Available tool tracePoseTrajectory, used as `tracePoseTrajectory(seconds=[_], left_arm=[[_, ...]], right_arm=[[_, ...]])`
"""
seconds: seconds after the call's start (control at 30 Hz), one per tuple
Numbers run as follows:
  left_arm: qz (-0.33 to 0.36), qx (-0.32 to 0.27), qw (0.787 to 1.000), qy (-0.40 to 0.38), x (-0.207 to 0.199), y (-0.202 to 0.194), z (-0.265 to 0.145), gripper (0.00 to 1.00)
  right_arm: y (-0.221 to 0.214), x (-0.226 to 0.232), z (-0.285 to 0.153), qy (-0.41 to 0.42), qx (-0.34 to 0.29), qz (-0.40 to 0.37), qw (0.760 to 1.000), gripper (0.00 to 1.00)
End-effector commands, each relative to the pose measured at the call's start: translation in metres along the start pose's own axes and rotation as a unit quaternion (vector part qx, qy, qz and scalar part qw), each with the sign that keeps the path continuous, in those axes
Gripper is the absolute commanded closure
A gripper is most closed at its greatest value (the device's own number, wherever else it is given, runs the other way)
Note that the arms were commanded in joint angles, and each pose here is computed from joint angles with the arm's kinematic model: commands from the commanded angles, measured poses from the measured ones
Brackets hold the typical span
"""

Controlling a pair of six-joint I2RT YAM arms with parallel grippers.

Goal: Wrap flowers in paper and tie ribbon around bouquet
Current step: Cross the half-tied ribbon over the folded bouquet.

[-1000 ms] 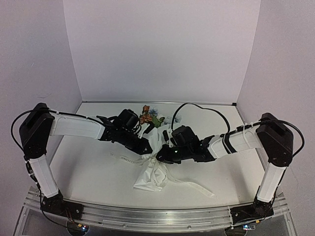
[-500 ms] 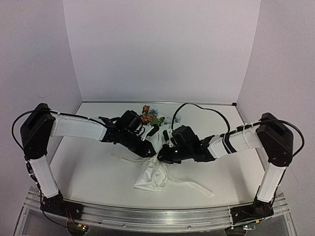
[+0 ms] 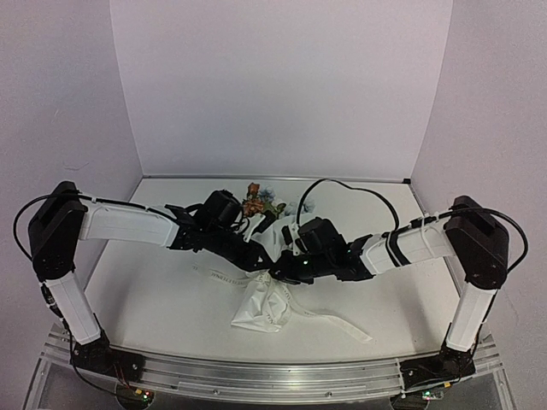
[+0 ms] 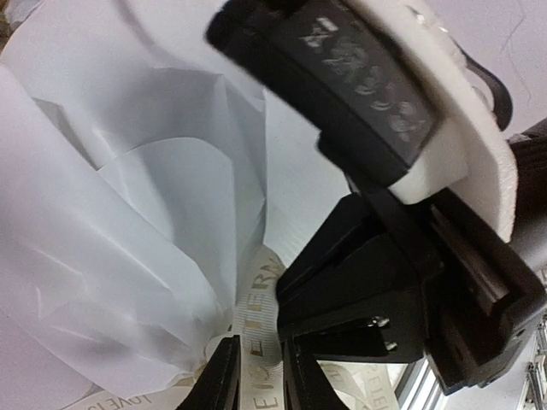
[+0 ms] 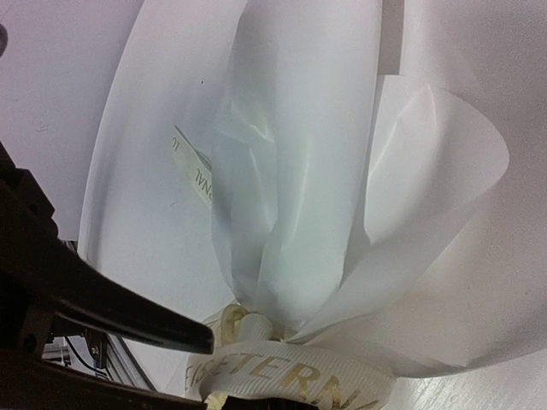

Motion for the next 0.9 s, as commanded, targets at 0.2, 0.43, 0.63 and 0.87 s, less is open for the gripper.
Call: tracePoseTrajectory(seconds=[0.2, 0.43, 0.63, 0.87], left_arm=[[-0.043, -0.072, 0.996, 0.039, 0.021, 0.012, -0.028, 0.74], [-0.048, -0.045, 0.997, 0.033, 0.025, 0.008, -0.016, 0.80], [-0.048, -0.010, 0.999, 0.019, 0.023, 0.007, -0.005, 0.82], [-0.043, 0.013, 0.999, 0.006, 0.015, 0.002, 0.004, 0.80]], right_arm=[[0.010, 0.010, 0.003, 0.016, -0.015, -0.007, 1.000, 1.00], [0.011, 0.012, 0.005, 0.018, -0.012, -0.007, 1.000, 1.00], [0.011, 0.012, 0.005, 0.016, -0.009, -0.010, 1.000, 1.00], [0.013, 0.015, 0.003, 0.013, -0.004, -0.019, 1.000, 1.00]])
Point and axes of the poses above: each gripper's point midway between its finger pads, its own z axis out along the fingers, its own x axis along the line the jaws close on, y = z × x, the point moved 5 cm from there along -z, back along the fingers, and after that the axes turned 7 degrees about -z, right-handed, at the moved point
